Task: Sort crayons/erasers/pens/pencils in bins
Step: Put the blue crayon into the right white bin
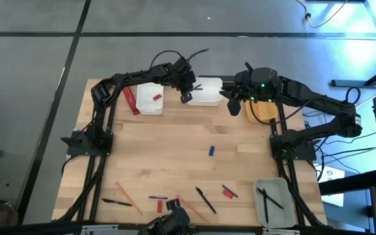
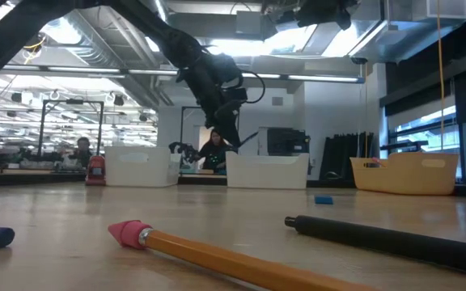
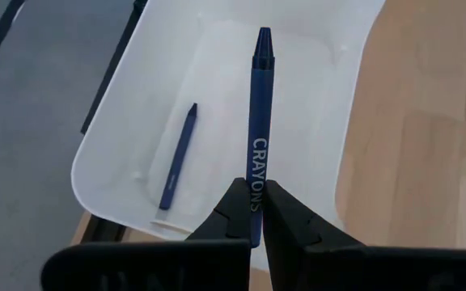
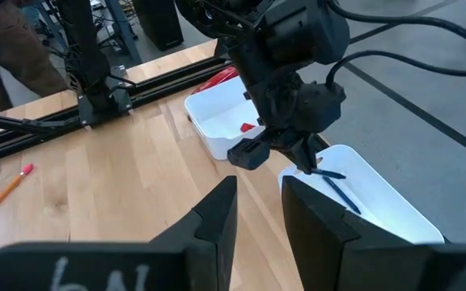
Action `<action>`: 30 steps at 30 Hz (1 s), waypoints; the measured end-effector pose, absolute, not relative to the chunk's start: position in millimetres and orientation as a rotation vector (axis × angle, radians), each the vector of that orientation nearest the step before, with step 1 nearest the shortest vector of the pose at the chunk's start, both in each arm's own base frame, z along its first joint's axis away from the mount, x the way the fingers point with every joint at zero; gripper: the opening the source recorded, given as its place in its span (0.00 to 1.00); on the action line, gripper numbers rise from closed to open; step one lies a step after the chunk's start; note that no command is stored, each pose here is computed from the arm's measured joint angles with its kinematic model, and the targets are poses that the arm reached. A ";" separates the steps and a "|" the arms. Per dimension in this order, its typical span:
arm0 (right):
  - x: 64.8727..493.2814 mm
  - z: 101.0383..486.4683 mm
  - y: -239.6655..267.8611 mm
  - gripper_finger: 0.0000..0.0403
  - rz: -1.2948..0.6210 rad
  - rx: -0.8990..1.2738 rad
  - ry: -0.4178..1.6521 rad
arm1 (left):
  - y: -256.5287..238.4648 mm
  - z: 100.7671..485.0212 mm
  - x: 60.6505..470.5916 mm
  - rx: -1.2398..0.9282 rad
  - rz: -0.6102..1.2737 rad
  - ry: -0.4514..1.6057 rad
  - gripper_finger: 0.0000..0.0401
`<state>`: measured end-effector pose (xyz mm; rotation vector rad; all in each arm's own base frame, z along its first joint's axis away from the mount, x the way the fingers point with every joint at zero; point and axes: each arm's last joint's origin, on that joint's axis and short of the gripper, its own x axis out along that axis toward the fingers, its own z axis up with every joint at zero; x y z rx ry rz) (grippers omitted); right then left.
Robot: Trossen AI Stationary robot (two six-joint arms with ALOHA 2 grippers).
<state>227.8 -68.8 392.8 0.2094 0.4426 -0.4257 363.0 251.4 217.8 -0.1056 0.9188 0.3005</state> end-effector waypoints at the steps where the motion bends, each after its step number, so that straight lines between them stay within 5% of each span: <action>1: 227.8 392.8 -68.8 0.25 -0.426 0.209 0.443 | 251.4 217.8 363.0 -0.103 0.308 0.922 0.01; 30: 227.8 392.8 -68.8 0.25 -0.426 0.209 0.443 | 245.6 204.4 362.5 -0.046 0.295 0.949 0.03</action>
